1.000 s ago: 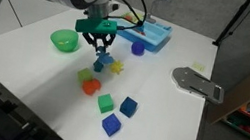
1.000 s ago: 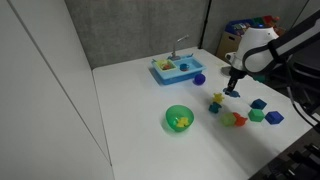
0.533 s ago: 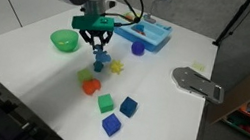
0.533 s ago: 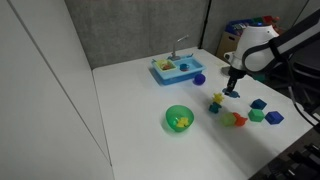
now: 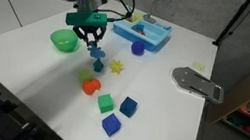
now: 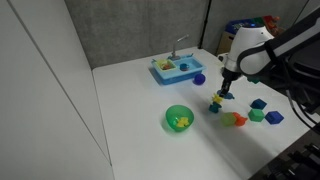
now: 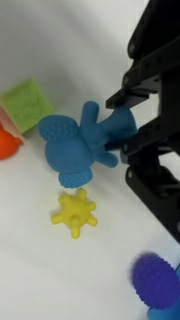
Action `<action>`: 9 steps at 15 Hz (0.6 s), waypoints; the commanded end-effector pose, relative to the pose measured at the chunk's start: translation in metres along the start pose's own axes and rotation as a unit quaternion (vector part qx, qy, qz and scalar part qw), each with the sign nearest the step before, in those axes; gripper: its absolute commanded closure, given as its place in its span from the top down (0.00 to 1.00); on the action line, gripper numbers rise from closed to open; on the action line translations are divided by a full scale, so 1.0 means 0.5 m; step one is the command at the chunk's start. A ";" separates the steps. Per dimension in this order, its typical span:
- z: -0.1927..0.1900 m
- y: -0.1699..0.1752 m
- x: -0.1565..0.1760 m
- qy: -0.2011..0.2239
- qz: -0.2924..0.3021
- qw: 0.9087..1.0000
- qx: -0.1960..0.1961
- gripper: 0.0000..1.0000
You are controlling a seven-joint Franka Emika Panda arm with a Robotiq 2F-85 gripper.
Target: Pick up the light blue toy and place it in the green bowl
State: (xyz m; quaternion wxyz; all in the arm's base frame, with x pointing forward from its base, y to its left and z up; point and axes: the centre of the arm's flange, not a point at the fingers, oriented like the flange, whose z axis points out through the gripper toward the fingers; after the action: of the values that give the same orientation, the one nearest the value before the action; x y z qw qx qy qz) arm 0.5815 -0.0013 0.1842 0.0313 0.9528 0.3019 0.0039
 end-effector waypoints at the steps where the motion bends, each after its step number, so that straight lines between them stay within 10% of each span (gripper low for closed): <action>1: -0.022 -0.051 0.074 0.009 -0.007 1.000 -0.012 0.11; 9: -0.053 -0.144 0.203 0.044 0.075 0.996 -0.003 0.11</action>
State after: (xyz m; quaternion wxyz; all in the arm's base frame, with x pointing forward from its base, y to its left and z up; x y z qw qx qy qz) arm 0.6052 0.0995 0.2076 0.0322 0.9629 0.2640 0.0463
